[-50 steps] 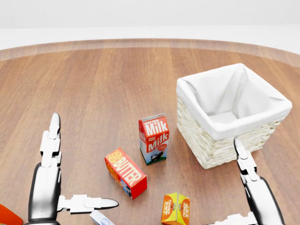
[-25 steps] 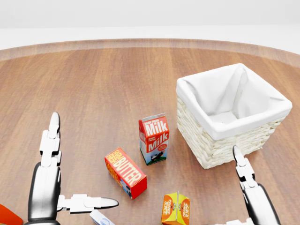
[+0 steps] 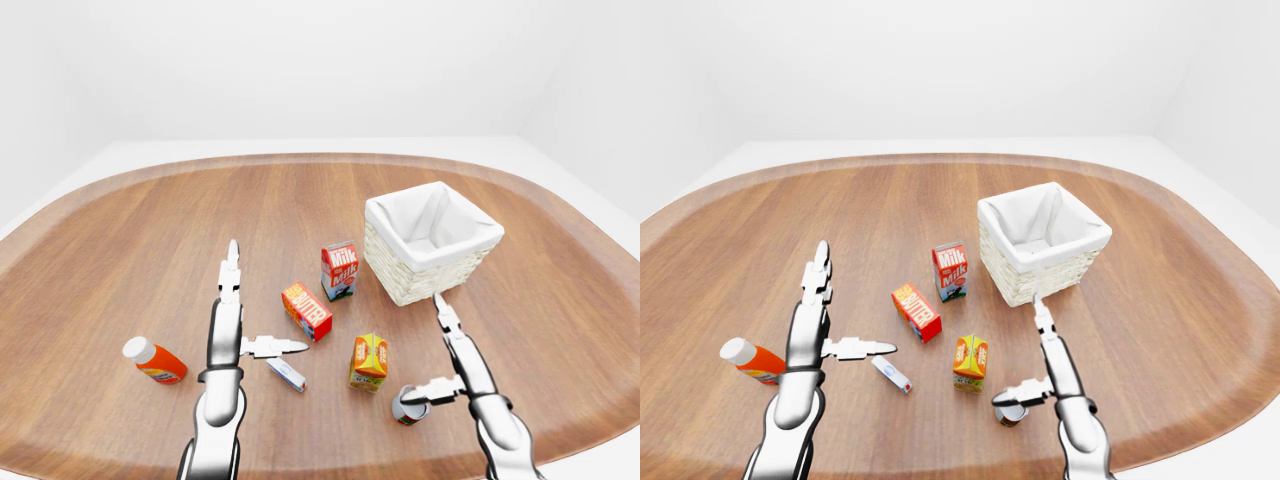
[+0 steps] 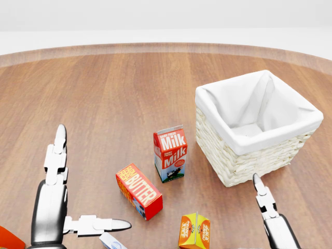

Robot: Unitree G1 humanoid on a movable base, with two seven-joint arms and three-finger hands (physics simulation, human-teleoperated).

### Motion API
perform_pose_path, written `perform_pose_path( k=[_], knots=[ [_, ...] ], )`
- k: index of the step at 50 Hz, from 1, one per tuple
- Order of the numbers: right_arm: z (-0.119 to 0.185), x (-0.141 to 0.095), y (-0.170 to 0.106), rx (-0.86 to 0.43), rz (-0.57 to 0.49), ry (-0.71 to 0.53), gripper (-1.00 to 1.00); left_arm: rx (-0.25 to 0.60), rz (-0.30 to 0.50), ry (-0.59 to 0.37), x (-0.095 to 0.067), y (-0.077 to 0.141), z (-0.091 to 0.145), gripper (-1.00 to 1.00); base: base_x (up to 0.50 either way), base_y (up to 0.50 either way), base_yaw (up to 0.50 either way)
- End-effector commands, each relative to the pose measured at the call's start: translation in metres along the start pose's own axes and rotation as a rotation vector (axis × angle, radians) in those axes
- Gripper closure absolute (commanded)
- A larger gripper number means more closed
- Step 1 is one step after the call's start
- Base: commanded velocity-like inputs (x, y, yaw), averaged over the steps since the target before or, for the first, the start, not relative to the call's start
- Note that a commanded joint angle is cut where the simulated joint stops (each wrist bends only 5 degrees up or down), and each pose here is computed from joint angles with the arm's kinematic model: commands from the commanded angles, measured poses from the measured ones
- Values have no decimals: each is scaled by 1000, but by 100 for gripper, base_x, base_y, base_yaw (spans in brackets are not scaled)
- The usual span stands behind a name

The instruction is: Pick up the alphabet soup and the tomato sauce, and put them in the basket.

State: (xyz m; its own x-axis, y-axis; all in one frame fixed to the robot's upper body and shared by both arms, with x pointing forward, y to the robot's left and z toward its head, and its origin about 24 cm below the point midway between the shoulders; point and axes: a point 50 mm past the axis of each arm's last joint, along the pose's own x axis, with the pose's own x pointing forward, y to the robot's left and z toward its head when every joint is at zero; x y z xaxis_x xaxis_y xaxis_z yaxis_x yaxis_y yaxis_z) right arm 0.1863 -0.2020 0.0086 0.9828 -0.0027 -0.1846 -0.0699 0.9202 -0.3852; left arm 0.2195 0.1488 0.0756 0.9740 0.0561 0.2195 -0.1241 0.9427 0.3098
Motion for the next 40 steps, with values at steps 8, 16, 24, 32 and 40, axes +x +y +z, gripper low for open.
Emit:
perform_pose_path(
  k=[8, 16, 24, 32, 40],
  knots=[
    [-20, -5, 10, -9, 21, 90, -100, -11, 6, 3, -1, 1, 0, -100, 0, 0, 0],
    [-26, -5, 14, -22, 23, 116, -100, -12, 7, 1, -1, 1, 0, -100, 0, 0, 0],
    [-29, -3, 15, -36, 21, 130, -100, -12, 7, 1, -1, 1, 0, -100, 0, 0, 0],
    [-31, -2, 18, -46, 26, 139, -100, -17, 9, -5, 0, 2, 1, -100, 0, 0, 0],
    [-36, 0, 21, -70, 23, 161, -100, -15, 7, -1, 0, 2, 0, -100, 0, 0, 0]
  ],
)
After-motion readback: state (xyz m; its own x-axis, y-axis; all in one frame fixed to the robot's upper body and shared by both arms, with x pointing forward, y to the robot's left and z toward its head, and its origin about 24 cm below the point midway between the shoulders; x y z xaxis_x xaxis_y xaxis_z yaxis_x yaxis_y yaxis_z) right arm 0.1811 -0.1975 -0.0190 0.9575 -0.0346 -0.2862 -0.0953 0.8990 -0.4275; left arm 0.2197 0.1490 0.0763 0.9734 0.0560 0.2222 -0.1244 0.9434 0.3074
